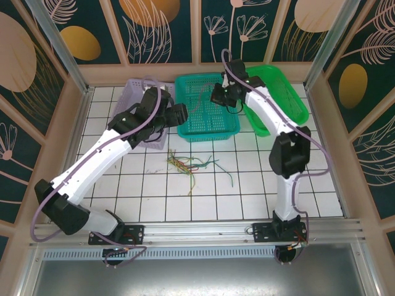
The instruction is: Untangle the cables
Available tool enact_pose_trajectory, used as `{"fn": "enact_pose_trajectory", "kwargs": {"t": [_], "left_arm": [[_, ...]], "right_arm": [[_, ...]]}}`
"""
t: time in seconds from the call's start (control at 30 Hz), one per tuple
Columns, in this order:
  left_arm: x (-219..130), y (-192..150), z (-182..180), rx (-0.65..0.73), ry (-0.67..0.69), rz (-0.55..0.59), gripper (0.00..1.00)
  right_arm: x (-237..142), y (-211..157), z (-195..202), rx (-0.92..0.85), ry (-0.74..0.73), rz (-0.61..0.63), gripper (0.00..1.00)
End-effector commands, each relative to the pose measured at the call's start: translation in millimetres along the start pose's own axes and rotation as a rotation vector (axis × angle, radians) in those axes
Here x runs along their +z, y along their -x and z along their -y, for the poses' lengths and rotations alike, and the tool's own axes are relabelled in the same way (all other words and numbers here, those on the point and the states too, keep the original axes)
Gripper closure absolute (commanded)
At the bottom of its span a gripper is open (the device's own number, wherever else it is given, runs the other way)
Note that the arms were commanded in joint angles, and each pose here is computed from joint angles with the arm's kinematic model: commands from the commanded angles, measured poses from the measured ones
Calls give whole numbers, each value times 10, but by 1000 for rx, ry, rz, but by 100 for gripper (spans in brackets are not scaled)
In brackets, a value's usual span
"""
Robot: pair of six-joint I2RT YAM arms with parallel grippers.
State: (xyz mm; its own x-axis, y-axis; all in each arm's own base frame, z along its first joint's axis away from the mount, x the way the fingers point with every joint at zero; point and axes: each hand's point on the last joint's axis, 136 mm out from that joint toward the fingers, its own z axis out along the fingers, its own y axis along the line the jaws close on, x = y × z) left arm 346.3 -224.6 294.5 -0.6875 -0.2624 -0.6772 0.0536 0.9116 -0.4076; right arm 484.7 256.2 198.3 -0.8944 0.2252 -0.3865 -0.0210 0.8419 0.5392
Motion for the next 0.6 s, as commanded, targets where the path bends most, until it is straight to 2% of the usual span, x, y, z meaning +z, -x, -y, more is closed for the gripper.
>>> {"fn": "enact_pose_trajectory", "kwargs": {"t": [0.0,0.07,0.13,0.3,0.4,0.47,0.57], "left_arm": [[-81,-42,70,-77,-71,1,23],[-77,-148,26,-104,-79,-19,22],[-81,-273,-36,-146,-89,-41,22],[22,-710,-188,-251,-102,-139,23],[87,-910,-296,-300,-81,-180,22],[147,-1040,-388,-336,-47,-209,23],[255,-1281,-509,-414,-9,-265,25]], "right_arm": [[187,135,121,206,28,-11,73],[241,117,168,236,25,-18,59],[177,118,213,233,-4,9,52],[-265,58,363,210,-80,117,46],[-517,-100,459,196,-106,148,45],[-675,-299,502,168,-119,160,53],[-818,-771,543,79,-138,152,57]]}}
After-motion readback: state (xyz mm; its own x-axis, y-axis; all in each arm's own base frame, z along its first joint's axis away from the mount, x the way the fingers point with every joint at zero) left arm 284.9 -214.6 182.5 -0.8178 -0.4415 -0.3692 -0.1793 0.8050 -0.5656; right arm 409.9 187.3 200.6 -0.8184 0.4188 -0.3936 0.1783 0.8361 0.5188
